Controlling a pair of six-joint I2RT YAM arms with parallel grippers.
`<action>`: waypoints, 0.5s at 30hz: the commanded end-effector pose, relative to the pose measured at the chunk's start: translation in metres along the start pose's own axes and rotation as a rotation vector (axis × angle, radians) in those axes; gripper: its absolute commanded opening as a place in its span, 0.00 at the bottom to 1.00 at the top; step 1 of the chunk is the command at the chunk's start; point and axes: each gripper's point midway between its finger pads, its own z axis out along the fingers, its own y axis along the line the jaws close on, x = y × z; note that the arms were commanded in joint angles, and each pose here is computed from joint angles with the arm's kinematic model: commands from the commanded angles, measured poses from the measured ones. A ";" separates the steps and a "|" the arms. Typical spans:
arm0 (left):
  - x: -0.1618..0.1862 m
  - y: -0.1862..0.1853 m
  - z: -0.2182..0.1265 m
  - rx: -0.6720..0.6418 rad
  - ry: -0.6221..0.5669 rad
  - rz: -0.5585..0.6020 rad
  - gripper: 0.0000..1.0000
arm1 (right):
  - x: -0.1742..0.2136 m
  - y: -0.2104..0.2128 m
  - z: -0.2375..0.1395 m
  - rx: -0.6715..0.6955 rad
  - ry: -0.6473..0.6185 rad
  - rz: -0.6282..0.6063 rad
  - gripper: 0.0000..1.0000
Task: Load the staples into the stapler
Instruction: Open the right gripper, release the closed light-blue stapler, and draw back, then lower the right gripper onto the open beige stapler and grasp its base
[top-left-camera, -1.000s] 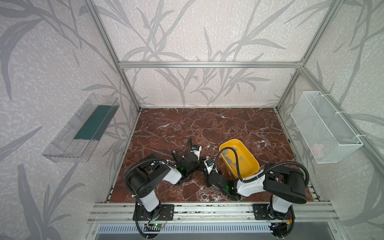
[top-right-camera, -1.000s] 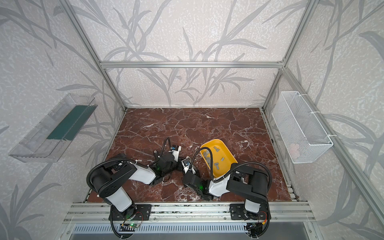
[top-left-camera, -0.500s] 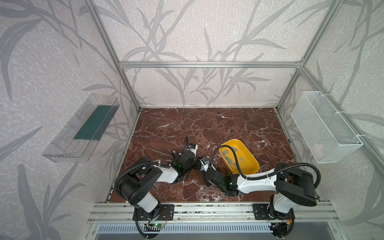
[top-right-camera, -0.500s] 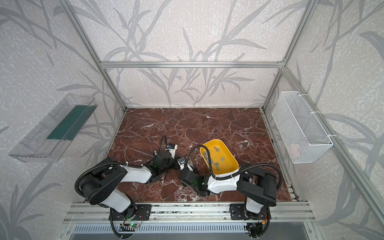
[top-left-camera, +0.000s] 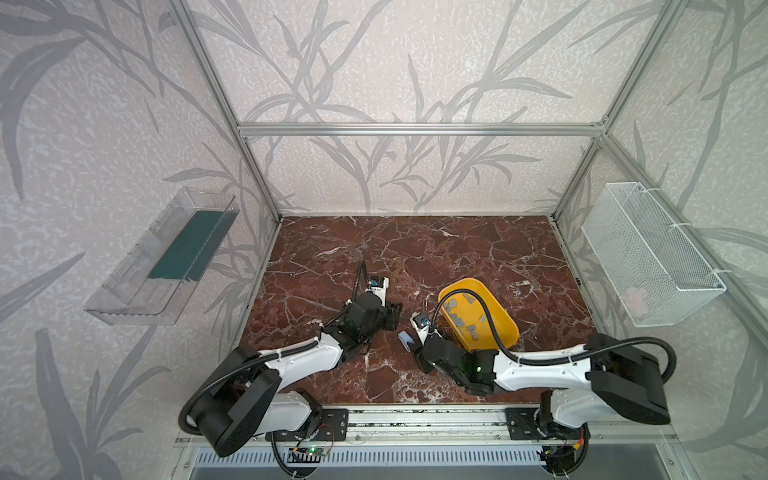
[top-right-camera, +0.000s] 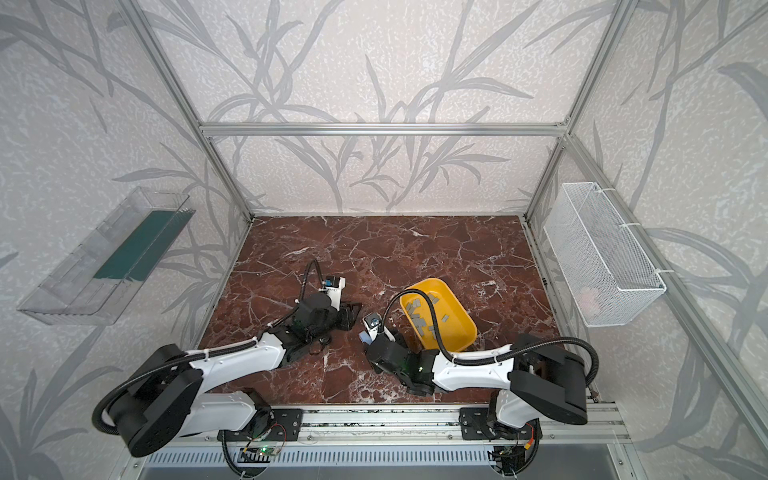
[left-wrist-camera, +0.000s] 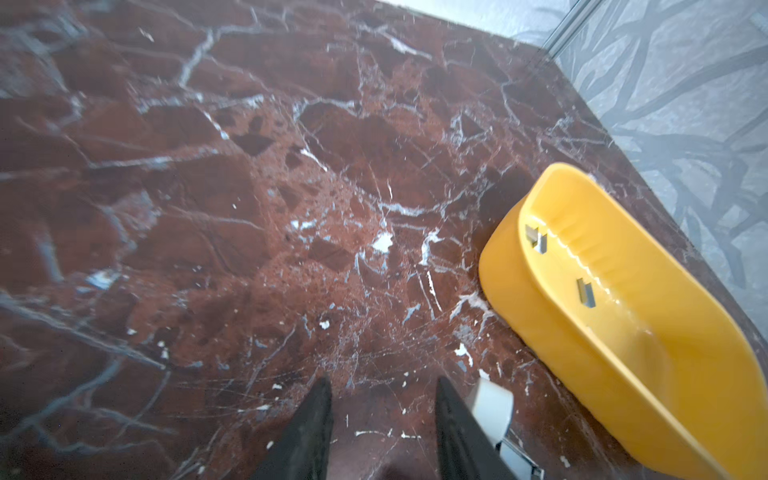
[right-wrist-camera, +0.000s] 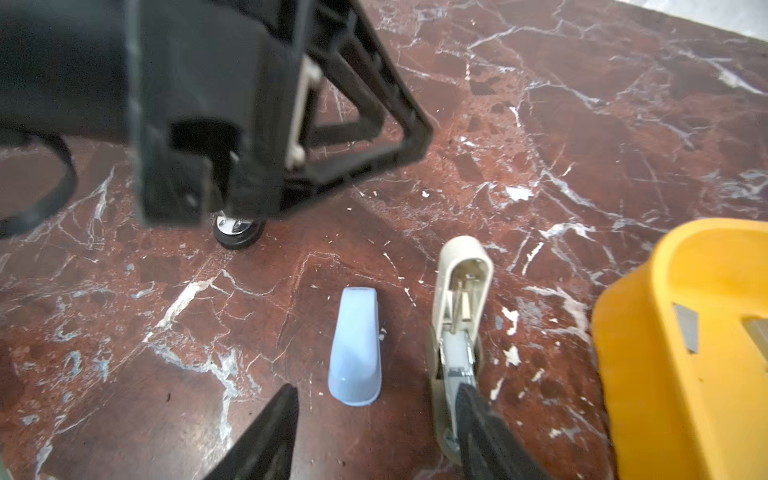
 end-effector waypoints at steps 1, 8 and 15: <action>-0.017 0.007 -0.018 -0.064 -0.024 0.013 0.47 | 0.013 -0.023 -0.010 0.059 0.023 -0.001 0.61; -0.021 -0.006 -0.022 -0.012 0.008 -0.009 0.62 | 0.052 -0.041 -0.012 0.079 0.100 0.015 0.61; -0.010 -0.014 0.001 0.021 0.075 -0.033 0.66 | 0.070 -0.043 0.004 0.080 0.150 0.021 0.71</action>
